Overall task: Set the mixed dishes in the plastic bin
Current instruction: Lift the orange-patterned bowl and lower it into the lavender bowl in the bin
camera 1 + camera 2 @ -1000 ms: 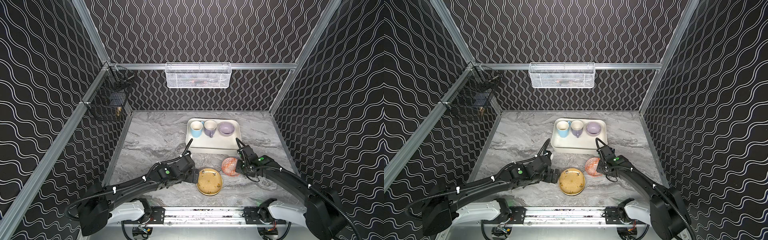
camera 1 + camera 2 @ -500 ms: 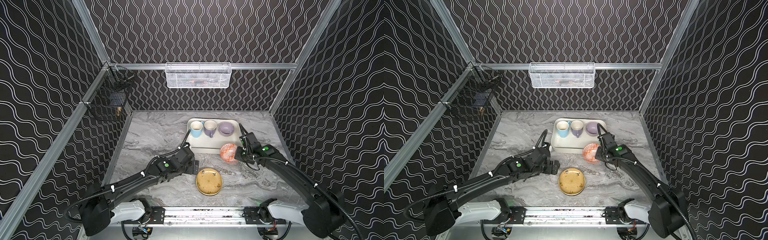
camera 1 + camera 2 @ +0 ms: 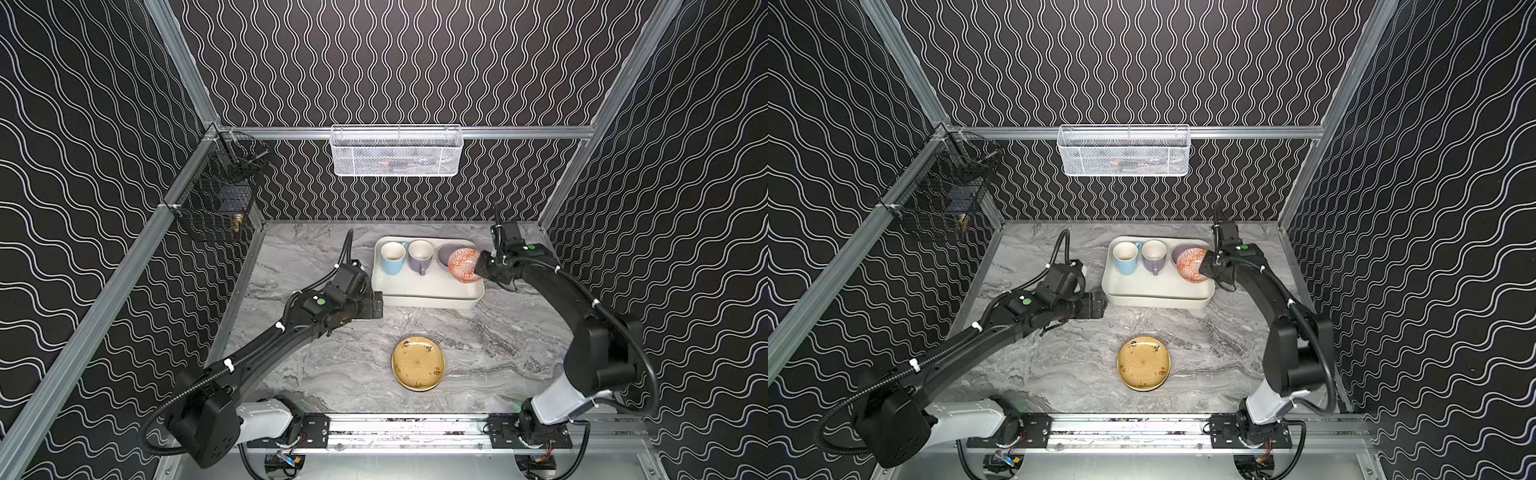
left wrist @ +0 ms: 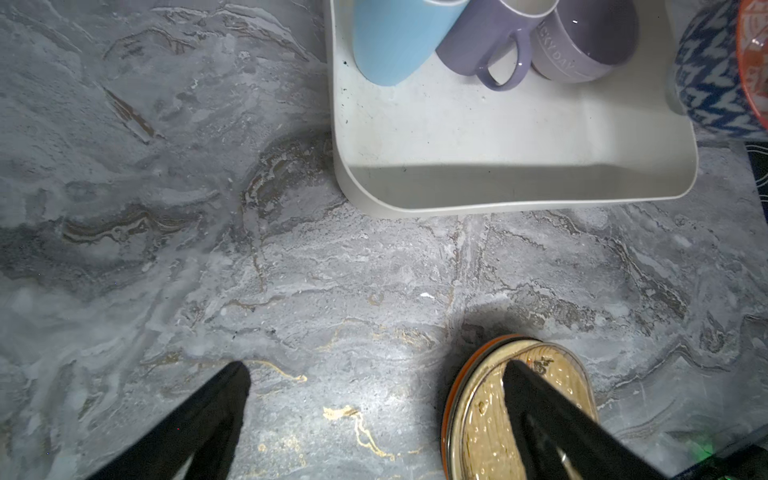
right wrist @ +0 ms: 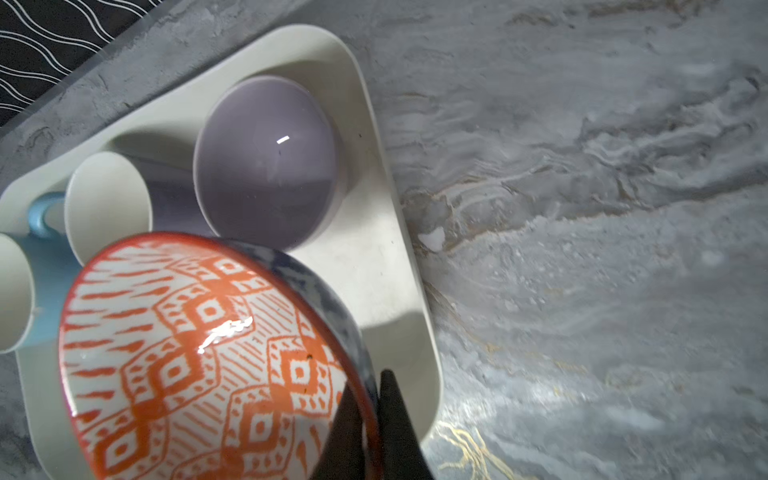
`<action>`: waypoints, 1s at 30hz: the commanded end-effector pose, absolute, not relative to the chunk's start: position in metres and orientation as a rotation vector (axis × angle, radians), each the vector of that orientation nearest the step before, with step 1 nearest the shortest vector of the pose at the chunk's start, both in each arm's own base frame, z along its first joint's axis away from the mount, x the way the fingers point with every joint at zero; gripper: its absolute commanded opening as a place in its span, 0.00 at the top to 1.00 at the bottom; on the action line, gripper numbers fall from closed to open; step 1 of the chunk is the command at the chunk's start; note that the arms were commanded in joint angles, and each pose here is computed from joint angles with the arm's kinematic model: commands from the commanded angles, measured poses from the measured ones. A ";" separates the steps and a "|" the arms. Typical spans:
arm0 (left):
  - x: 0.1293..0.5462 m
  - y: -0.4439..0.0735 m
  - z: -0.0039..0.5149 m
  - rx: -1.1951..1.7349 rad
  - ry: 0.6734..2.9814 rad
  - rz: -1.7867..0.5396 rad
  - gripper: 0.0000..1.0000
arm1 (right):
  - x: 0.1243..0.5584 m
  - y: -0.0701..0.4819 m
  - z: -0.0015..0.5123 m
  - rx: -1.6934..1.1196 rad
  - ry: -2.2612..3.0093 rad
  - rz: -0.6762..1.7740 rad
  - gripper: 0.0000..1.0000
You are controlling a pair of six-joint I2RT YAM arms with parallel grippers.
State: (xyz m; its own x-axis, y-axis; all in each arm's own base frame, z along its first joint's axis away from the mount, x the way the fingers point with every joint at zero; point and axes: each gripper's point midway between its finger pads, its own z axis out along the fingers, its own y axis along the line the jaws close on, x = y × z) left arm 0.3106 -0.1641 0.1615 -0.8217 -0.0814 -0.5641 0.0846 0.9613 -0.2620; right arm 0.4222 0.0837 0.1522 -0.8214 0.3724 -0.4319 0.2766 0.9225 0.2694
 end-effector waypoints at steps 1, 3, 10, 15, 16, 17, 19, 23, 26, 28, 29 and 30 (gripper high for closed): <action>0.320 -0.165 0.164 0.036 2.507 -0.391 0.01 | 0.449 0.092 0.155 0.422 2.572 0.312 0.91; 0.327 -0.162 0.161 0.020 2.516 -0.395 0.01 | 0.462 0.094 0.149 0.423 2.580 0.322 0.91; 0.334 -0.153 0.151 -0.022 2.539 -0.405 0.01 | 0.491 0.097 0.125 0.430 2.616 0.330 0.91; 0.336 -0.148 0.150 -0.032 2.540 -0.383 0.01 | 0.502 0.097 0.113 0.430 2.631 0.328 0.91; 0.335 -0.148 0.149 -0.032 2.542 -0.384 0.01 | 0.503 0.098 0.110 0.429 2.638 0.329 0.90; 0.336 -0.148 0.148 -0.034 2.544 -0.385 0.01 | 0.504 0.098 0.107 0.431 2.643 0.330 0.90; 0.336 -0.148 0.147 -0.033 2.548 -0.390 0.01 | 0.503 0.098 0.100 0.431 2.660 0.328 0.90; 0.336 -0.149 0.146 -0.030 2.550 -0.394 0.01 | 0.502 0.099 0.090 0.428 2.682 0.324 0.89; 0.336 -0.148 0.147 -0.033 2.548 -0.393 0.01 | 0.501 0.098 0.085 0.422 2.699 0.323 0.89; 0.335 -0.148 0.147 -0.034 2.548 -0.396 0.01 | 0.498 0.099 0.081 0.418 2.716 0.325 0.88; 0.335 -0.148 0.147 -0.034 2.547 -0.398 0.01 | 0.495 0.100 0.080 0.415 2.726 0.327 0.88; 0.335 -0.148 0.147 -0.034 2.547 -0.402 0.01 | 0.493 0.100 0.079 0.414 2.734 0.328 0.88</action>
